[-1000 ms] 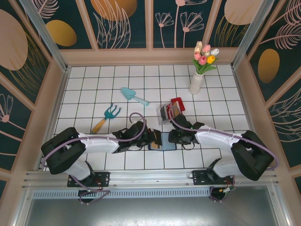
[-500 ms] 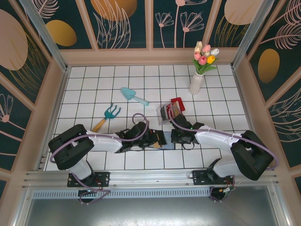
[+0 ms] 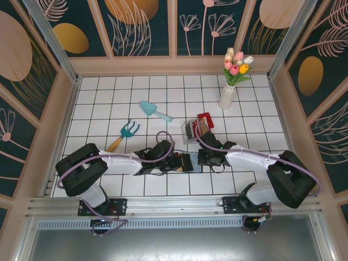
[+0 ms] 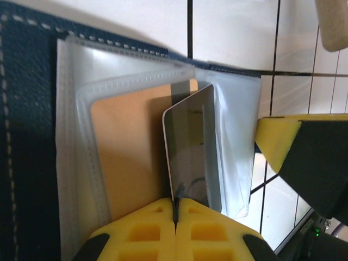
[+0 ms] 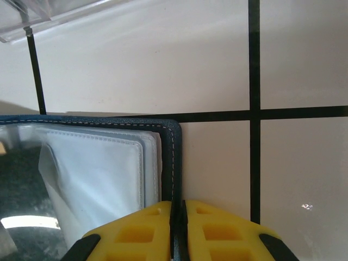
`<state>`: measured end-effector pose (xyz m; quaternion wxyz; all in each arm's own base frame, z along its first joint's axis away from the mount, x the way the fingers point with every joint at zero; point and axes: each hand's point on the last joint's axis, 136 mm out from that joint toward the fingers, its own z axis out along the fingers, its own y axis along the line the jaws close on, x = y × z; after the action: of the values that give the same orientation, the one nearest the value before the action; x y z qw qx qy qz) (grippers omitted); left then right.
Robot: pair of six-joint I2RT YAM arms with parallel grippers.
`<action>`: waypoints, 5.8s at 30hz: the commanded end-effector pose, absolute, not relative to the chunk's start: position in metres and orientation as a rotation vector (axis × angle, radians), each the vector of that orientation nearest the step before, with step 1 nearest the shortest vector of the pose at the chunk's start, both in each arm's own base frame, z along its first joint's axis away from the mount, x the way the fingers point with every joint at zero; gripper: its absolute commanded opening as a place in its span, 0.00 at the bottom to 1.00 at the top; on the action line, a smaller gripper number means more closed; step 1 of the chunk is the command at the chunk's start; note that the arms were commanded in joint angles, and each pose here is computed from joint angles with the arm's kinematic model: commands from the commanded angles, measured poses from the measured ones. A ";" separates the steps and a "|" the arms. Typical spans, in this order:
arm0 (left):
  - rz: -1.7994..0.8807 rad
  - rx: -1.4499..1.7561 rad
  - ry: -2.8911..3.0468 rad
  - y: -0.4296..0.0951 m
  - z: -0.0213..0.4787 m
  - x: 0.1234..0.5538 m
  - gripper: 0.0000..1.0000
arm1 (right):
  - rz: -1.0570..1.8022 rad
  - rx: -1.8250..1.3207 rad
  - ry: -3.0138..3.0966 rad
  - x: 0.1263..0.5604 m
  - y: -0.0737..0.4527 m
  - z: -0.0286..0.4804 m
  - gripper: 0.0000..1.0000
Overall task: Put the credit cards into the card holder
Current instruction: Insert the credit card into the card slot, then pick up the credit card from the storage box.
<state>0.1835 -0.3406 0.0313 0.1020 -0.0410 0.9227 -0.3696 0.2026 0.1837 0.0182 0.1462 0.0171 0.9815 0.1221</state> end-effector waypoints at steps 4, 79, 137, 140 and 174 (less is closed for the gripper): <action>-0.970 -0.064 2.836 -0.338 0.016 0.175 0.00 | 0.333 0.049 2.855 0.198 0.181 0.008 0.07; -0.744 -0.026 2.546 -0.345 0.091 0.249 0.27 | 0.349 0.110 2.607 0.254 0.173 0.107 0.41; -0.800 -0.298 2.703 -0.332 0.006 0.349 0.44 | -0.309 -0.185 2.669 0.372 0.145 0.102 0.56; -0.796 -0.298 2.704 -0.330 0.006 0.348 0.44 | -0.303 -0.188 2.664 0.372 0.146 0.106 0.54; -0.824 -0.271 2.671 -0.330 0.024 0.347 0.45 | -0.097 -0.161 2.617 0.360 0.172 0.145 0.09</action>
<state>0.3577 -0.3493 0.0321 0.1773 -0.0902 0.9246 -0.3248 0.3643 0.1725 0.1238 0.2435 -0.0683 0.9665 -0.0434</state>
